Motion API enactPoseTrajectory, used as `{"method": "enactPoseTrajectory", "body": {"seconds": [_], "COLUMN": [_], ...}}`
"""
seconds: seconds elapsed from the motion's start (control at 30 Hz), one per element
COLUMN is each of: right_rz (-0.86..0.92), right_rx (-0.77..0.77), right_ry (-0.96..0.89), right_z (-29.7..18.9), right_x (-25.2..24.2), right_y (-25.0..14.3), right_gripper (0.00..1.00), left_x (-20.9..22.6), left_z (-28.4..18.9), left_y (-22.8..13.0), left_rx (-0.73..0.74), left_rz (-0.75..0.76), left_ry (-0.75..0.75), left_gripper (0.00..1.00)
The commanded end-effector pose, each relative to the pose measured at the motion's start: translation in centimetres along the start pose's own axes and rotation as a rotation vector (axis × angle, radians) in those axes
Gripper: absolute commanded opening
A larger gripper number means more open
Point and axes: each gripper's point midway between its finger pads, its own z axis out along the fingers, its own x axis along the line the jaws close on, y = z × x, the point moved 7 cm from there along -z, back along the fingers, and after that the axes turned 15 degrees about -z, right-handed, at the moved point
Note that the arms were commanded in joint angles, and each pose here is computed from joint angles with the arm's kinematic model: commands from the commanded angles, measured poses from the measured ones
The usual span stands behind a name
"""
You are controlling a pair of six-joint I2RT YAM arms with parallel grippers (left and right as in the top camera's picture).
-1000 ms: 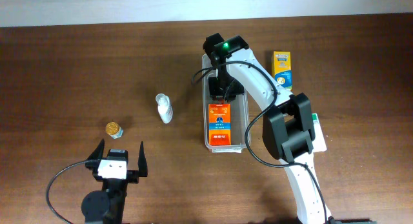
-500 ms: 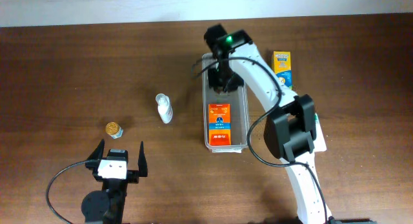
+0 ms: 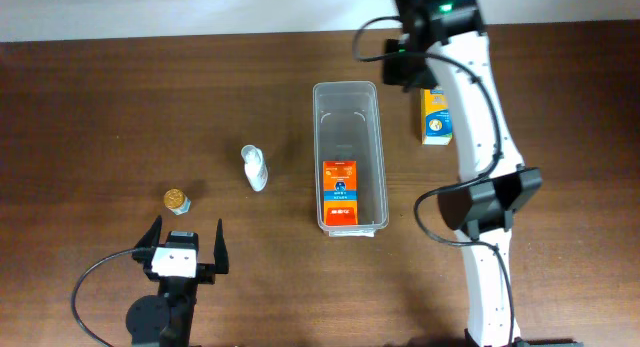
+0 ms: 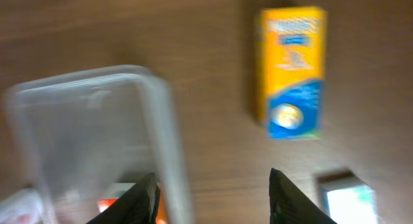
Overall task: Pack container
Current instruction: 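Move the right gripper to the yellow WOODS' cough syrup box, then close the right gripper on the yellow box and lift it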
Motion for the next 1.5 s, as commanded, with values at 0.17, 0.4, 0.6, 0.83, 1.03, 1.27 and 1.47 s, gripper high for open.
{"method": "enactPoseTrajectory", "body": {"seconds": [0.17, 0.4, 0.6, 0.83, 1.03, 1.27, 1.47], "right_rz": [0.053, 0.019, 0.000, -0.028, -0.027, -0.028, -0.030], "right_rx": [0.019, 0.021, 0.018, 0.108, 0.121, 0.116, 0.104], "right_ry": [-0.089, -0.098, -0.095, -0.092, -0.091, -0.091, -0.092], "right_z": [0.5, 2.9, 6.8, 11.0, 13.5, 15.1, 16.1], "right_x": [-6.2, -7.9, -8.0, -7.9, -7.8, -7.8, -7.8], "right_y": [0.2, 0.8, 1.5, -0.1, -0.7, -1.0, -1.0], "right_gripper": [0.55, 0.62, 0.62, 0.62, 0.62, 0.62, 0.62], "left_x": [0.1, 0.1, 0.1, 0.1, 0.1, 0.1, 0.1], "left_z": [0.1, 0.1, 0.1, 0.1, 0.1, 0.1, 0.1], "left_y": [-0.4, -0.4, -0.4, -0.4, -0.4, -0.4, -0.4], "left_rx": [0.006, 0.006, 0.006, 0.006, 0.006, 0.006, 0.006], "left_rz": [0.015, 0.015, 0.015, 0.015, 0.015, 0.015, 0.015], "left_ry": [0.002, 0.002, 0.002, 0.002, 0.002, 0.002, 0.002], "left_gripper": [0.99, 0.99, 0.99, 0.99, 0.99, 0.99, 0.99]}}
